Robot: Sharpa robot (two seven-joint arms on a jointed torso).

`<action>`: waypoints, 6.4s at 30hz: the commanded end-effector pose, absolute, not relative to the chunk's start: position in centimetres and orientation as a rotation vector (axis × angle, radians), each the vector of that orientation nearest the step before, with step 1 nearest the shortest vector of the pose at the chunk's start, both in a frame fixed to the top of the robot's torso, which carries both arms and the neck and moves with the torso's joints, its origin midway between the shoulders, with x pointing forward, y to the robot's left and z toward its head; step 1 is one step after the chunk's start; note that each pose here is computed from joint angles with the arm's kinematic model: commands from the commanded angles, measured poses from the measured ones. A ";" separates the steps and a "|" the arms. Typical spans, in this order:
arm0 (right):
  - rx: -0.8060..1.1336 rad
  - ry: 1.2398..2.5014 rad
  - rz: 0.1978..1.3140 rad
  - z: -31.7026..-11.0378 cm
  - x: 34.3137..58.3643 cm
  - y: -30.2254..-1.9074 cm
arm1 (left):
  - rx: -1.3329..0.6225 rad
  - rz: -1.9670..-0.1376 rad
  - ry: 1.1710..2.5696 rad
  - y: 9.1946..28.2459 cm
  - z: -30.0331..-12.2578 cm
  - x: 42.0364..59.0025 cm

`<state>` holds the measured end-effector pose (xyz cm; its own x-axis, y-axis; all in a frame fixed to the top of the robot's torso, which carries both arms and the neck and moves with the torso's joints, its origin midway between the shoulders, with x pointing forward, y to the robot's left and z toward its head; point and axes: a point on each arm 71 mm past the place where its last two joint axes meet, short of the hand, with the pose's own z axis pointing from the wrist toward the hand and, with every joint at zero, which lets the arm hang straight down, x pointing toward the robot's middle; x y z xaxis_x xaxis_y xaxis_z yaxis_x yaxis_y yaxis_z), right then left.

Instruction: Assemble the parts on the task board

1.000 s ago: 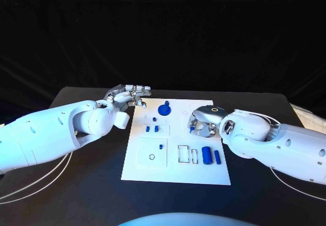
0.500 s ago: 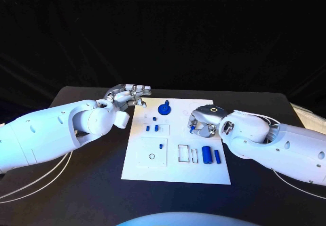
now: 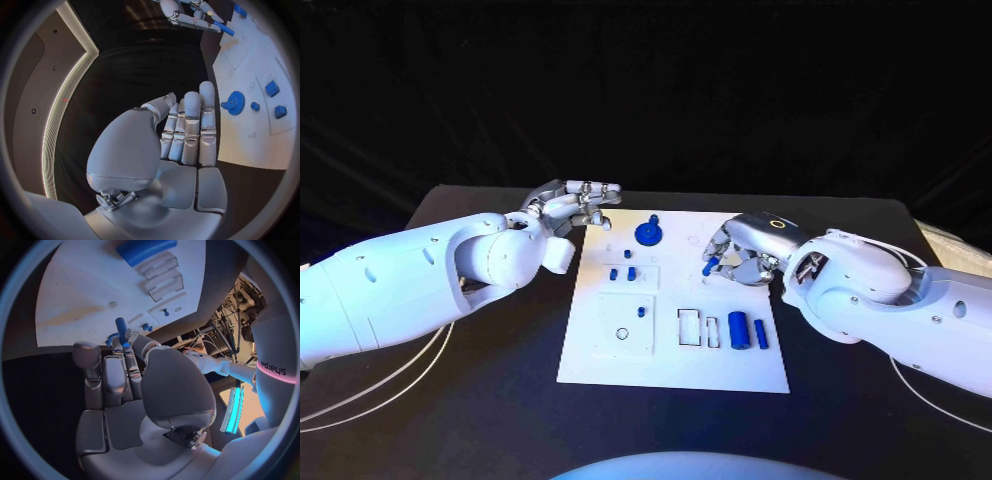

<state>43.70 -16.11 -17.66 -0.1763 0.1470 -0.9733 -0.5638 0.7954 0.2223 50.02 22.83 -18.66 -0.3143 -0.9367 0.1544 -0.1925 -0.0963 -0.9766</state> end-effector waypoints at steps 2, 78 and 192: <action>-0.270 1.627 0.767 -17.1 43.1 -15.0 | -1.248 -1.490 1.538 22.6 -18.6 50.0; -0.609 1.740 0.885 -24.4 38.8 -2.9 | -1.243 -1.507 1.554 21.5 -18.7 50.0; 0.218 1.892 0.644 -23.7 38.3 -18.4 | -1.286 -1.468 1.569 22.7 -20.5 49.5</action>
